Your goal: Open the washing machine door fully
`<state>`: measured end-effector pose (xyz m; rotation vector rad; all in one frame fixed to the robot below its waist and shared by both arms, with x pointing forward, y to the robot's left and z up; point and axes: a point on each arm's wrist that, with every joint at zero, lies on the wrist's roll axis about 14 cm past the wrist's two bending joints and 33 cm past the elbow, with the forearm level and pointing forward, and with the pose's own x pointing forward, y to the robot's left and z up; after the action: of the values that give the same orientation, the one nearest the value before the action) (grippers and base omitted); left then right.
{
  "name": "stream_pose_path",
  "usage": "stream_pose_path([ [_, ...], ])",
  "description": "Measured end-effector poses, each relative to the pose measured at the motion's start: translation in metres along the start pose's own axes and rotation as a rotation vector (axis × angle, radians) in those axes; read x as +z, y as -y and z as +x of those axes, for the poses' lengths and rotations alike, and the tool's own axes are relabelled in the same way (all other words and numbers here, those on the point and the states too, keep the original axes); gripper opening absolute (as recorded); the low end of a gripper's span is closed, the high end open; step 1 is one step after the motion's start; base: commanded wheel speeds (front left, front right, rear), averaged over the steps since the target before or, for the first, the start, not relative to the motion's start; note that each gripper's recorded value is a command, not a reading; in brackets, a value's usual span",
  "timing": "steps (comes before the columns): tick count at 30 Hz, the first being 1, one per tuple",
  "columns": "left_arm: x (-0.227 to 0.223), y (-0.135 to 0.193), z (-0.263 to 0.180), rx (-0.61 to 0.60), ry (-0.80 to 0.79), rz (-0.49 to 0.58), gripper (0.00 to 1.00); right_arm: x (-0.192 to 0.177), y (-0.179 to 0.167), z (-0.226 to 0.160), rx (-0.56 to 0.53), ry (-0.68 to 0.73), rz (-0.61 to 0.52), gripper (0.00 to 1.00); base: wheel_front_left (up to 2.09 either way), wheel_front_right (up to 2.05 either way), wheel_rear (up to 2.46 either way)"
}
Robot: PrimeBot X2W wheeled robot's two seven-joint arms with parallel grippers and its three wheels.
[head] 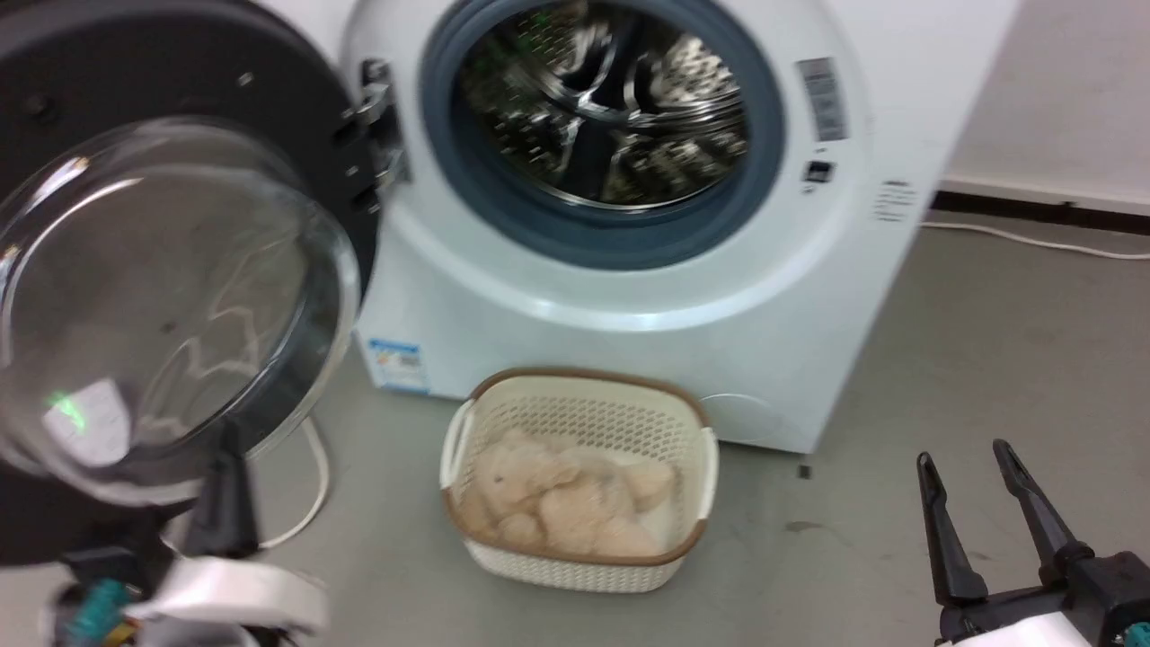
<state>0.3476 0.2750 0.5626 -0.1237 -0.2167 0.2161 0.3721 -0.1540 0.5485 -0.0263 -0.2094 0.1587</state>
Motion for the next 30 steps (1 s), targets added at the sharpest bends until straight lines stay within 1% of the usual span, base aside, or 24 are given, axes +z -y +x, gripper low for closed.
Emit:
stream_pose_path([
  [3,-0.009,0.037,-0.007,-0.069,-0.02,-0.055,0.0,0.007,0.013,-0.012,-0.043,0.013,-0.008,1.0,0.0,0.0,0.0],
  [5,-0.019,0.057,-0.014,-0.109,-0.047,-0.07,0.0,0.007,0.018,-0.022,-0.065,0.007,-0.002,1.0,0.0,0.0,0.0],
  [6,-0.023,0.065,-0.018,-0.128,-0.062,-0.074,0.44,0.006,0.02,-0.026,-0.074,0.004,0.001,1.0,0.0,0.0,0.0],
  [7,-0.028,0.073,-0.021,-0.144,-0.075,-0.077,1.0,0.006,0.022,-0.031,-0.083,0.002,0.004,1.0,0.0,0.0,0.0],
  [11,-0.046,0.1,-0.034,-0.215,-0.121,-0.044,1.0,0.0,0.026,-0.045,-0.106,-0.021,0.018,1.0,0.0,0.0,0.0],
  [15,-0.058,0.113,-0.045,-0.244,-0.154,-0.025,1.0,-0.003,0.028,-0.051,-0.121,-0.029,0.027,1.0,0.0,0.0,0.0],
  [21,-0.062,0.115,-0.05,-0.241,-0.162,-0.017,1.0,-0.003,0.028,-0.052,-0.122,-0.028,0.038,1.0,0.0,0.0,0.0],
  [30,-0.056,0.103,-0.046,-0.201,-0.139,-0.007,1.0,-0.004,0.024,-0.049,-0.109,-0.029,0.047,1.0,0.0,0.0,0.0],
])
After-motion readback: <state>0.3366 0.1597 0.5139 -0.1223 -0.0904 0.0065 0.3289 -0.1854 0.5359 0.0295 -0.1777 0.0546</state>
